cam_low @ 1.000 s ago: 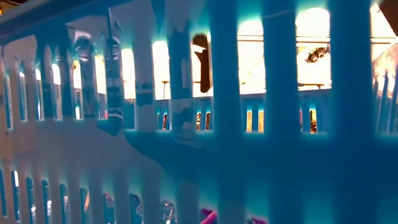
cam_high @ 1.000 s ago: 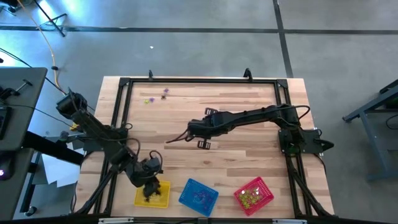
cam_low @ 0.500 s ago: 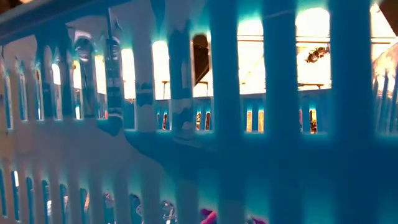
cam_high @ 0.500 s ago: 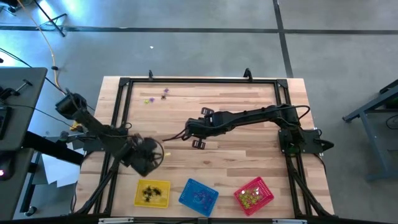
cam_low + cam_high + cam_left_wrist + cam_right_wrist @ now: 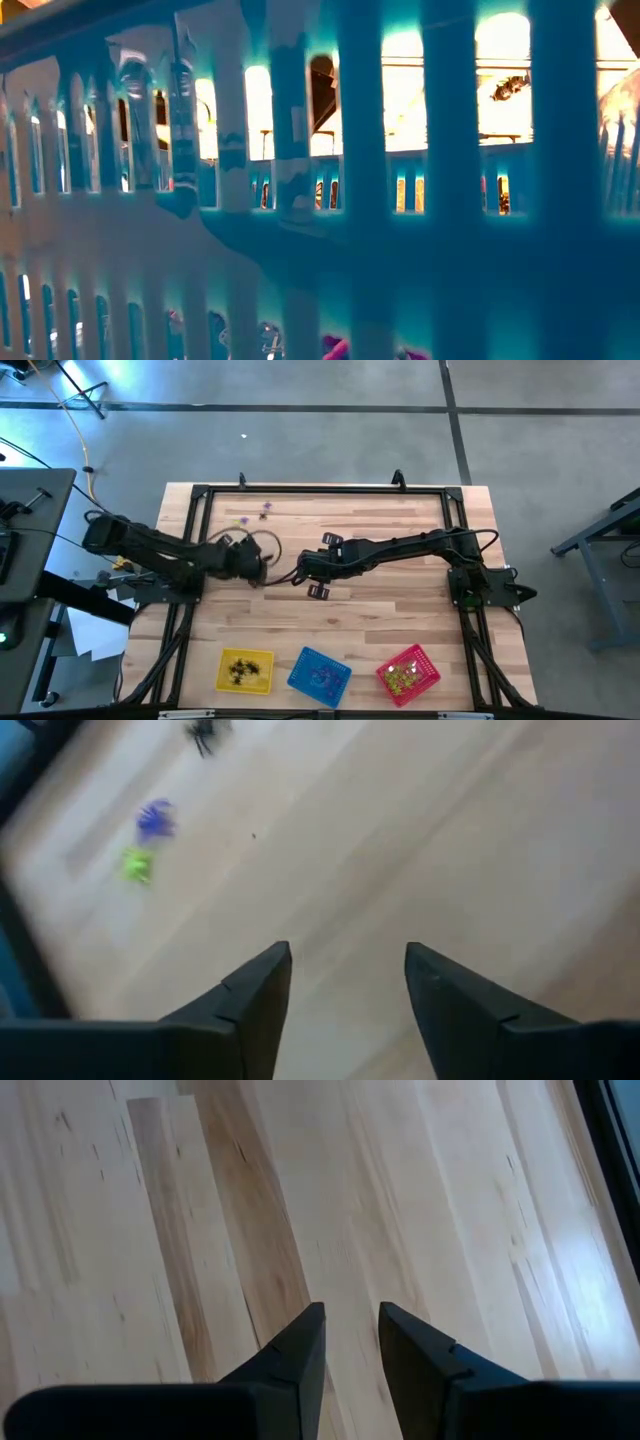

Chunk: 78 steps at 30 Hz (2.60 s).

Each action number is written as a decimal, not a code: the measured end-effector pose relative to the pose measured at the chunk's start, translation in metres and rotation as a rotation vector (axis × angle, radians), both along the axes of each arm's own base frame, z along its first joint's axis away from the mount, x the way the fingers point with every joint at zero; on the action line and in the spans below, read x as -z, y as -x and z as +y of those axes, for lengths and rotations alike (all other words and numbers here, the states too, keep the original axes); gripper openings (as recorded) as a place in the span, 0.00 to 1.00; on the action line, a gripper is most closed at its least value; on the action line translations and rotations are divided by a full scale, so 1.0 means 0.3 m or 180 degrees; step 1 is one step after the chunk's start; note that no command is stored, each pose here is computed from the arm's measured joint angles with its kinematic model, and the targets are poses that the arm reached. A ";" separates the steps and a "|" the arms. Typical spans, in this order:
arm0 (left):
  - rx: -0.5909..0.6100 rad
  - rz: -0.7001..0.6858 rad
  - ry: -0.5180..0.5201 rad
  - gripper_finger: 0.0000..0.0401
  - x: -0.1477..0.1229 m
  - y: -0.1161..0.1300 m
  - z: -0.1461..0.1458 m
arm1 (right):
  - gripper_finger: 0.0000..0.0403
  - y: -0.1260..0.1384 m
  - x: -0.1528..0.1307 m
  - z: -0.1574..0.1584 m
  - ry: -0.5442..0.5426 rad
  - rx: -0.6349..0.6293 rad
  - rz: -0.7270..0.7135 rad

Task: Sort Halloween decoration
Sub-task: Put the violet spider toy into the blue bin

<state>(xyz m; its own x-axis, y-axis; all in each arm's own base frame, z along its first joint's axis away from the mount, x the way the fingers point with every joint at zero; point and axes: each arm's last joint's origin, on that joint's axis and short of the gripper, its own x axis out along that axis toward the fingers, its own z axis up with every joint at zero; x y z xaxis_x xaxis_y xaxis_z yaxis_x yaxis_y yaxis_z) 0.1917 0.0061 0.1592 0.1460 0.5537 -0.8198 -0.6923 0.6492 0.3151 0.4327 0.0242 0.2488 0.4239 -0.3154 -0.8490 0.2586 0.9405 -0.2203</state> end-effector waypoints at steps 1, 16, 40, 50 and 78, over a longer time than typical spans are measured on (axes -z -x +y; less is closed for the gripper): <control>-0.0009 -0.0036 0.0063 0.47 0.014 0.005 0.026 | 0.23 -0.001 0.000 0.000 -0.0001 0.0000 -0.0008; -0.0358 -0.0372 0.0024 0.48 0.010 0.085 0.308 | 0.23 -0.010 -0.005 0.001 -0.0009 0.0000 -0.0107; -0.0786 -0.0718 0.0470 0.48 0.078 0.149 0.544 | 0.23 -0.011 -0.005 0.001 -0.0009 0.0000 -0.0122; -0.0962 -0.0812 0.0487 0.48 0.069 0.146 0.554 | 0.23 -0.011 -0.005 0.001 -0.0010 0.0000 -0.0122; -0.1652 -0.0703 0.0713 0.47 0.102 0.109 0.584 | 0.23 -0.011 -0.005 0.001 -0.0009 0.0001 -0.0124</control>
